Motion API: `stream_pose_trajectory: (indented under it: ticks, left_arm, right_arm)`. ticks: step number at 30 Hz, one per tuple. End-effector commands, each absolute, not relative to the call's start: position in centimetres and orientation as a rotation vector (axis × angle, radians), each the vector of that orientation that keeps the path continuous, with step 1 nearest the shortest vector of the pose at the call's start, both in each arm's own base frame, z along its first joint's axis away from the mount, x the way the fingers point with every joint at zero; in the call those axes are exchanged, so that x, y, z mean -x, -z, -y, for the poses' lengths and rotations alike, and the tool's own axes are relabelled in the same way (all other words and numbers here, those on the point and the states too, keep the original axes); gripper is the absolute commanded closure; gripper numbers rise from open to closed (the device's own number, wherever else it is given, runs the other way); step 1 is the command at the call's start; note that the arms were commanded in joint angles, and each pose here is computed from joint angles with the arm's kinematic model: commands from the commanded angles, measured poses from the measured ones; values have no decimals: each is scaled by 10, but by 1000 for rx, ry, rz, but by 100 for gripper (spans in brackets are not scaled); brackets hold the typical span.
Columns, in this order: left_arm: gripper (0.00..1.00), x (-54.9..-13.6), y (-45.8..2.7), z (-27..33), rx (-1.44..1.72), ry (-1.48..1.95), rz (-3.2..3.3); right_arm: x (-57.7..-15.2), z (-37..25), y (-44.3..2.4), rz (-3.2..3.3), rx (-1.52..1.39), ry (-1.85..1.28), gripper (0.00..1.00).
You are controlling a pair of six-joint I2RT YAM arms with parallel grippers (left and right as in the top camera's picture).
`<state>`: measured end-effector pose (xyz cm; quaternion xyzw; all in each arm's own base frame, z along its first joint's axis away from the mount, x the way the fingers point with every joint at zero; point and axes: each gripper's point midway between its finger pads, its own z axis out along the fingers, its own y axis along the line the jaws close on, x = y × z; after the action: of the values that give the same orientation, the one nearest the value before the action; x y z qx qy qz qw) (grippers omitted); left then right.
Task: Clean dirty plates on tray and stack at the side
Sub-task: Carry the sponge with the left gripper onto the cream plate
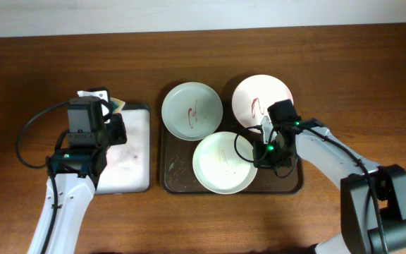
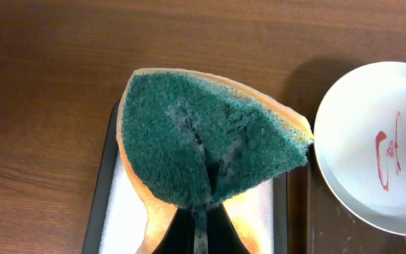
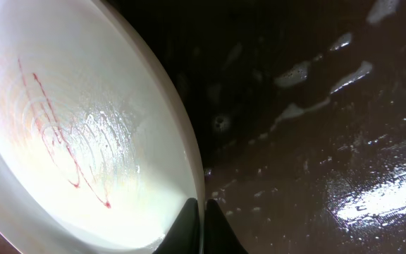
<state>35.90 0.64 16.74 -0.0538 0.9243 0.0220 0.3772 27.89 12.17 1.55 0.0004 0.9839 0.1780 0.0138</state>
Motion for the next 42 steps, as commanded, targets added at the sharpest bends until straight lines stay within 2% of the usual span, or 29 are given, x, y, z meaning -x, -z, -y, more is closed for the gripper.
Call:
stream_pose_trajectory:
  ticks: [1, 8, 16, 28, 35, 37, 39, 42]
  left_arm:
    - [100, -356, -169, -10, 138, -83, -2358]
    - [100, -338, -86, -2, 99, -101, -2589]
    - [100, -332, -37, 26, 13, -75, -2734]
    - [100, -343, -48, 86, -114, 317, -2660]
    - [100, -349, -57, 89, -121, 339, -2630]
    - [100, -358, -80, 91, -125, 344, -2563]
    - [100, -369, -129, 93, -39, 390, -2418]
    - [100, -372, -150, 93, -30, 404, -2350]
  right_arm:
    - [-283, -126, -17, -3057, 10, -559, 96]
    - [-283, -126, -17, -3058, 10, -559, 96]
    - [-282, -126, -17, -3061, 9, -559, 96]
    - [-282, -126, -17, -3061, 9, -559, 96]
    - [-282, -126, -17, -3062, 9, -559, 96]
    - [-282, -126, -17, -3062, 9, -559, 96]
    - [-282, -126, -17, -3061, 10, -558, 96]
    - [-282, -126, -17, -3062, 9, -559, 96]
